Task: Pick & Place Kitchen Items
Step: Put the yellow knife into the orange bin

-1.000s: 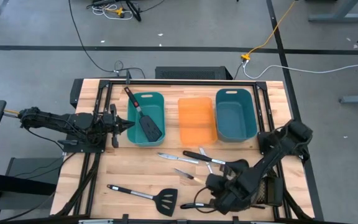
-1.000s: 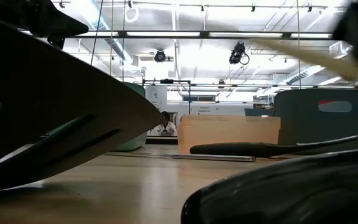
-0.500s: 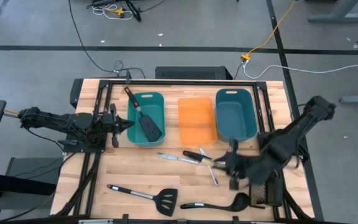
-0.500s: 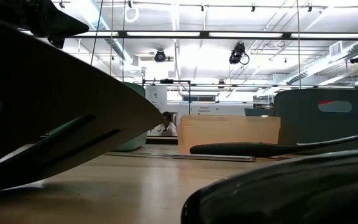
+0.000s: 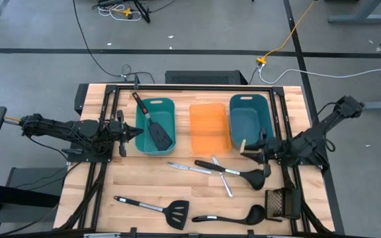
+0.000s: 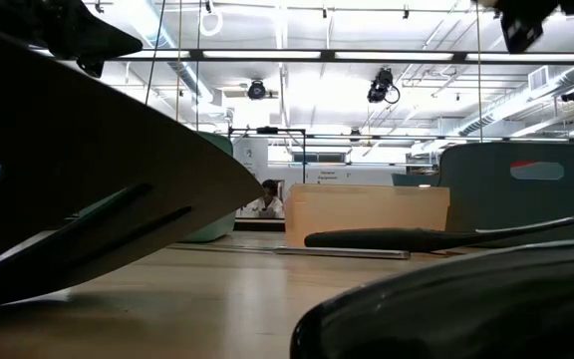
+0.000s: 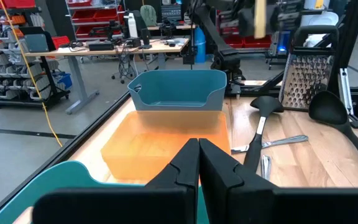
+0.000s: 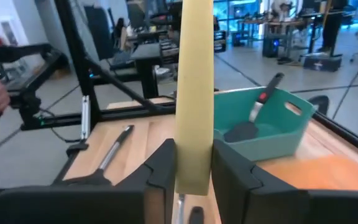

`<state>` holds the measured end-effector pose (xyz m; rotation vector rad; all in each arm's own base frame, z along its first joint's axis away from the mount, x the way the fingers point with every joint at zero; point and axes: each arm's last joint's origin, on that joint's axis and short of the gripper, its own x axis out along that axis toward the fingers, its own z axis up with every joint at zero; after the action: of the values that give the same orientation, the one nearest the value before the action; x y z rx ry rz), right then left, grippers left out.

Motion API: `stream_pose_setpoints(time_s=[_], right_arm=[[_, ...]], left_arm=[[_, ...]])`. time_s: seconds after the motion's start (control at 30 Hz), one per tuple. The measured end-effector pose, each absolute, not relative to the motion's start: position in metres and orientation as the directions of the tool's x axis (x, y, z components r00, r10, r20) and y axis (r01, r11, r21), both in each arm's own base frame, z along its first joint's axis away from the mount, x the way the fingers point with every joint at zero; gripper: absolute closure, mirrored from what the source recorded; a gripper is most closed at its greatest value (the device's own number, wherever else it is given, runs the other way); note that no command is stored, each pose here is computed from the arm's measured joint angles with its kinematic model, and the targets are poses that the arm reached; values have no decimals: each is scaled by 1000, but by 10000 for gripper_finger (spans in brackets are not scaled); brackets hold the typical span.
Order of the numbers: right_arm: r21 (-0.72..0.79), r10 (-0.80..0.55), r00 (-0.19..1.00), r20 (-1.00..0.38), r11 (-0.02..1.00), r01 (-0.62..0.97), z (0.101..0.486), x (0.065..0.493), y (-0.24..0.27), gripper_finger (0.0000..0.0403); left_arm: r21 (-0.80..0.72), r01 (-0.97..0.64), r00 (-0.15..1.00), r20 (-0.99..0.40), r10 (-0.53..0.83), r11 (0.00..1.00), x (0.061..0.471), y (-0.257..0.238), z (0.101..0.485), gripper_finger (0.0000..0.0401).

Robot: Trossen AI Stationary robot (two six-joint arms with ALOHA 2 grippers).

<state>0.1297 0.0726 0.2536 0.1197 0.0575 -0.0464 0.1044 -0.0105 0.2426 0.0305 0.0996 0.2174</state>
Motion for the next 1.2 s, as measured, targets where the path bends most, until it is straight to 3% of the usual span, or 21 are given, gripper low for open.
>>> stream_pose_setpoints(time_s=[0.27,0.53,1.03,1.2], right_arm=[[151,-89,994,-60,984,97,216,117,58,322],[149,-116,992,-59,981,123,201,113,55,322],[160,-147,988,-48,975,153,202,113,53,322],[150,-200,975,-93,966,212,234,124,50,322]], left_arm=[[57,-213,972,-87,217,976,104,-10,243,386],[59,-212,972,-89,217,975,104,-10,243,386],[84,-210,972,-89,217,974,104,-10,243,386],[83,-210,972,-90,217,974,104,-10,243,386]])
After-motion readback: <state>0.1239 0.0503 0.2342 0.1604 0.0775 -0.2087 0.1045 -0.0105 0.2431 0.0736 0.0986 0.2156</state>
